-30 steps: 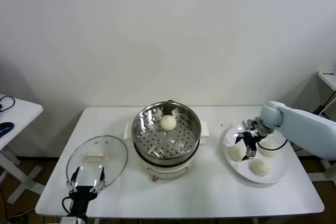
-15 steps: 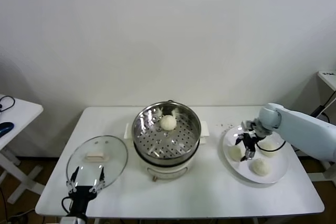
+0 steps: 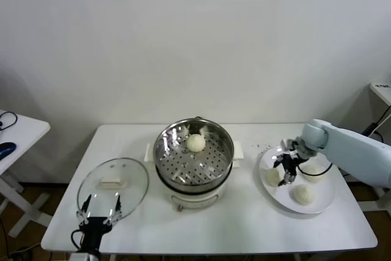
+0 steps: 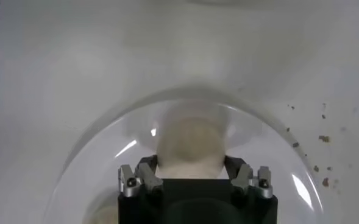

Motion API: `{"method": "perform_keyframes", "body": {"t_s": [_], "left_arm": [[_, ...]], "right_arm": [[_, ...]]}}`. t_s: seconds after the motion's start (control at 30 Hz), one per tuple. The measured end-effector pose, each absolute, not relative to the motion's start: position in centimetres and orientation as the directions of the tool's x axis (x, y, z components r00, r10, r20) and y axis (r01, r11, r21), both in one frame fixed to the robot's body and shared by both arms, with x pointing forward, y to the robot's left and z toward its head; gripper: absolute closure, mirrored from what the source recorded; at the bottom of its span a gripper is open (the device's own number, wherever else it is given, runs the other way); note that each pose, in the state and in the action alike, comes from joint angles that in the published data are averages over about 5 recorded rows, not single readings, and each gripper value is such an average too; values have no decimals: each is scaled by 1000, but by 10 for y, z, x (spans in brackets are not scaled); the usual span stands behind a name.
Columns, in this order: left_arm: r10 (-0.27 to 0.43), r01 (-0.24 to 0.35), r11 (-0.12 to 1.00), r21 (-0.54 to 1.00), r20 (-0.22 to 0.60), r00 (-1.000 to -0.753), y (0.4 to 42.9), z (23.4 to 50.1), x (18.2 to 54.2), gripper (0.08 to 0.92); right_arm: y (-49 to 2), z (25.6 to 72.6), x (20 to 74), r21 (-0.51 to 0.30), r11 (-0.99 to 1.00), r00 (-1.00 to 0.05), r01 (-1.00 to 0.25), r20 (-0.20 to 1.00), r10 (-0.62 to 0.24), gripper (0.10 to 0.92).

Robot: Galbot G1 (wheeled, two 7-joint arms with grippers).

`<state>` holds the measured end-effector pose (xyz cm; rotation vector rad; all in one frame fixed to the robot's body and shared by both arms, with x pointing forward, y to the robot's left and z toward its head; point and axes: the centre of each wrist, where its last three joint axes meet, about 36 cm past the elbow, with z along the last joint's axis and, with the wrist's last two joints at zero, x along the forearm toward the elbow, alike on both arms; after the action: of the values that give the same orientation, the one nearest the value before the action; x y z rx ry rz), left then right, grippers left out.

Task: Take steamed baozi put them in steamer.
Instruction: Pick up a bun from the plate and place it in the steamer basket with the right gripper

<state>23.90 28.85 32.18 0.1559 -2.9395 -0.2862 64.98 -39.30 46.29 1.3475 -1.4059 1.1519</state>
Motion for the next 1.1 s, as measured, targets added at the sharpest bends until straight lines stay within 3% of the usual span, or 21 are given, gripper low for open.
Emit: {"method": "perform_keyframes", "body": {"t_s": [0.2, 0.7, 1.1], "left_arm": [[-121, -86, 976, 200, 166, -979, 288, 324, 240, 177], [-100, -71, 979, 193, 147, -984, 280, 332, 245, 177], [-87, -59, 977, 204, 130, -988, 278, 340, 249, 177]], "right_arm": [[-391, 501, 661, -83, 5, -82, -997, 966, -246, 310], [-336, 662, 697, -178, 16, -170, -984, 906, -388, 310], [-225, 696, 708, -191, -58, -145, -980, 880, -452, 318]]}}
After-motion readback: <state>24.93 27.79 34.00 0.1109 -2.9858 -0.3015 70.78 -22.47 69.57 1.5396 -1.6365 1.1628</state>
